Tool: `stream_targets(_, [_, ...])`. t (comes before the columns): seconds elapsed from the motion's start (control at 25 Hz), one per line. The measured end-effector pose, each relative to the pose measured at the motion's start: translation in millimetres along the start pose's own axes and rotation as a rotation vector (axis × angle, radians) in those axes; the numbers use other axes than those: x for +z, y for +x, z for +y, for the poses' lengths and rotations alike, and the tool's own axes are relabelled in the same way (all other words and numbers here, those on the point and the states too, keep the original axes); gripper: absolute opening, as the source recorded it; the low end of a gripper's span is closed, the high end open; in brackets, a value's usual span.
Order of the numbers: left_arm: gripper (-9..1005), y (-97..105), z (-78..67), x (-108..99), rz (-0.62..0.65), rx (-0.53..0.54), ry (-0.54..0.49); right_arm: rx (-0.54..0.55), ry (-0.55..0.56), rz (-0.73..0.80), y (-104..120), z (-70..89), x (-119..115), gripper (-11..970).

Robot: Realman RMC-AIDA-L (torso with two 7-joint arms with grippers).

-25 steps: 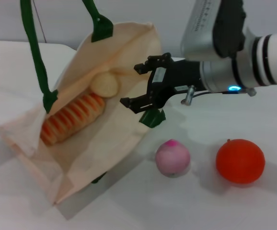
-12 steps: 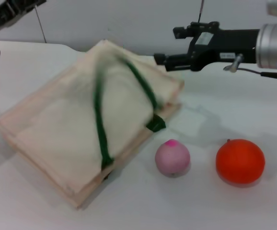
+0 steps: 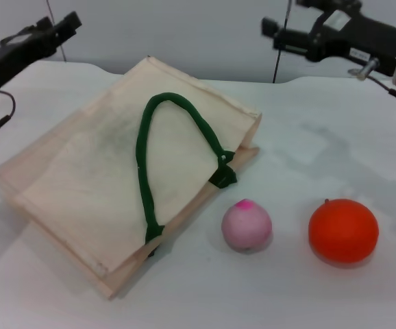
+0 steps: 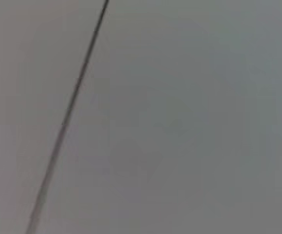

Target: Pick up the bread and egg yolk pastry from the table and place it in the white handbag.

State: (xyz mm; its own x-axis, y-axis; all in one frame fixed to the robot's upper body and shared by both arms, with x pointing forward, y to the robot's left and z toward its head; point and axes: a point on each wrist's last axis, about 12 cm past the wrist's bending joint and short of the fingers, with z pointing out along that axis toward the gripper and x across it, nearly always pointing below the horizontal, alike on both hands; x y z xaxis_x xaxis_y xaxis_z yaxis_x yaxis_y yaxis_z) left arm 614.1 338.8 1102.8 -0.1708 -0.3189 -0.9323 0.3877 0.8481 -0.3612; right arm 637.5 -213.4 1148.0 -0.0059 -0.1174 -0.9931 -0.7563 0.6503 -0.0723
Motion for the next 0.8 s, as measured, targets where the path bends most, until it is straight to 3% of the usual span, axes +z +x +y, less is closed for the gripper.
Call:
stream_targets(0.16, [727,18,-2.9,-1,-0.054,0.084,-0.107,-0.001,0.135,-0.082,17,-8.7,-4,894])
stream_targets(0.4, [723,32,-5.1,-7,-0.154,0.091,-0.210,0.080,0.453,-0.268,48,-19.5,-41,894])
stream_targets(0.56, [721,36,-2.2,-21,-0.230,0.026,-0.254,0.053,0.553,-0.328,58,-16.3,-60,894])
stream_targets(0.8, [718,38,-0.7,-23,-0.235,0.015,-0.276,0.089,0.646,-0.318,72,-14.9,-76,894])
